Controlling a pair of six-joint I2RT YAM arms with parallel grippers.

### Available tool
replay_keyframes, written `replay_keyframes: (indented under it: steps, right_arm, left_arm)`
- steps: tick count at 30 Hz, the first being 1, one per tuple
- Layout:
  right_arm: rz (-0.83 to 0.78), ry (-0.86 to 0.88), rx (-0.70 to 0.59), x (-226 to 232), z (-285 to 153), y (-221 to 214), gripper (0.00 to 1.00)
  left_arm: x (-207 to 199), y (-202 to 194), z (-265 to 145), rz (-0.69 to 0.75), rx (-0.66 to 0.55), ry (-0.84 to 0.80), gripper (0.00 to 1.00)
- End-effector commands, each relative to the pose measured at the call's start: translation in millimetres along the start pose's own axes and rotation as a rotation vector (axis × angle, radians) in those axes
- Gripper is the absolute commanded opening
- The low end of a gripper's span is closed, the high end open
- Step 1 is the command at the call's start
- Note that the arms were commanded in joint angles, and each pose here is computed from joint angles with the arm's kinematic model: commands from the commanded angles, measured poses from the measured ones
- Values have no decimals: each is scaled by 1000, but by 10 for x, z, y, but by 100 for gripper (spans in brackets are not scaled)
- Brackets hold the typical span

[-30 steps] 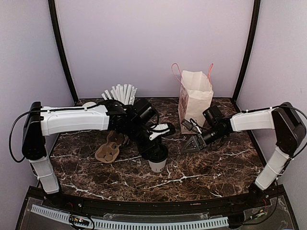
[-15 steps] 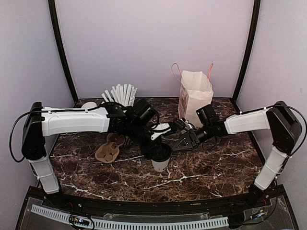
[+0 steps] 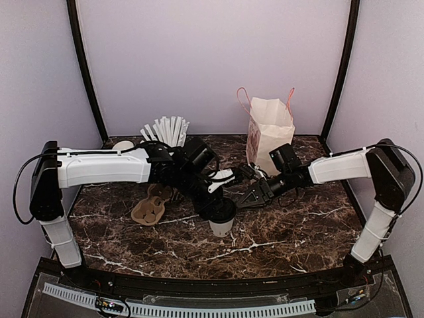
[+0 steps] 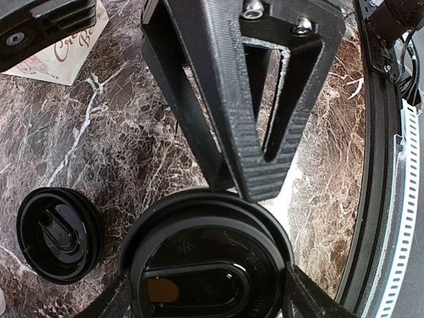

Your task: Pack the takeout coffee

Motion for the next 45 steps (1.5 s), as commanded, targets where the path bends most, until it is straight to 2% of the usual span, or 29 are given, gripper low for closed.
replay_keyframes:
  steps: [1,8,16,26,33,37,45]
  right_arm:
    - [-22,-78,-11,-51,30,42,26]
    - [-8,-44,6,-83,75,95,28]
    - [28,-10,12,-139,132,73,24]
    - [49,-120,6,-273,149,89,22]
    - [36,-128,20,-254,155,106,26]
    - [56,-110,26,-302,182,80,15]
    - [186,-168,48,-672,269,-87,8]
  left_arm:
    - [-60,-161,104,-19,56,-45,70]
    - [-60,-149,110,-19,51,-48,70]
    - [-46,-128,173,-12,51,-56,70]
    - [-41,-112,207,-14,52,-64,70]
    - [-41,-105,218,-13,52,-69,70]
    - [-37,-107,251,-14,54,-74,70]
    - [-43,-131,344,-26,54,-97,70]
Point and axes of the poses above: each gripper's point midway between its finger pads, its own z axis out along the fingers, its own x axis along the line the jaws close on, y = z × x, the point moved 8 cm from there along -z, back along the fingers, and after that the axes turned 4 degrees about z, right-handed, at the moved point
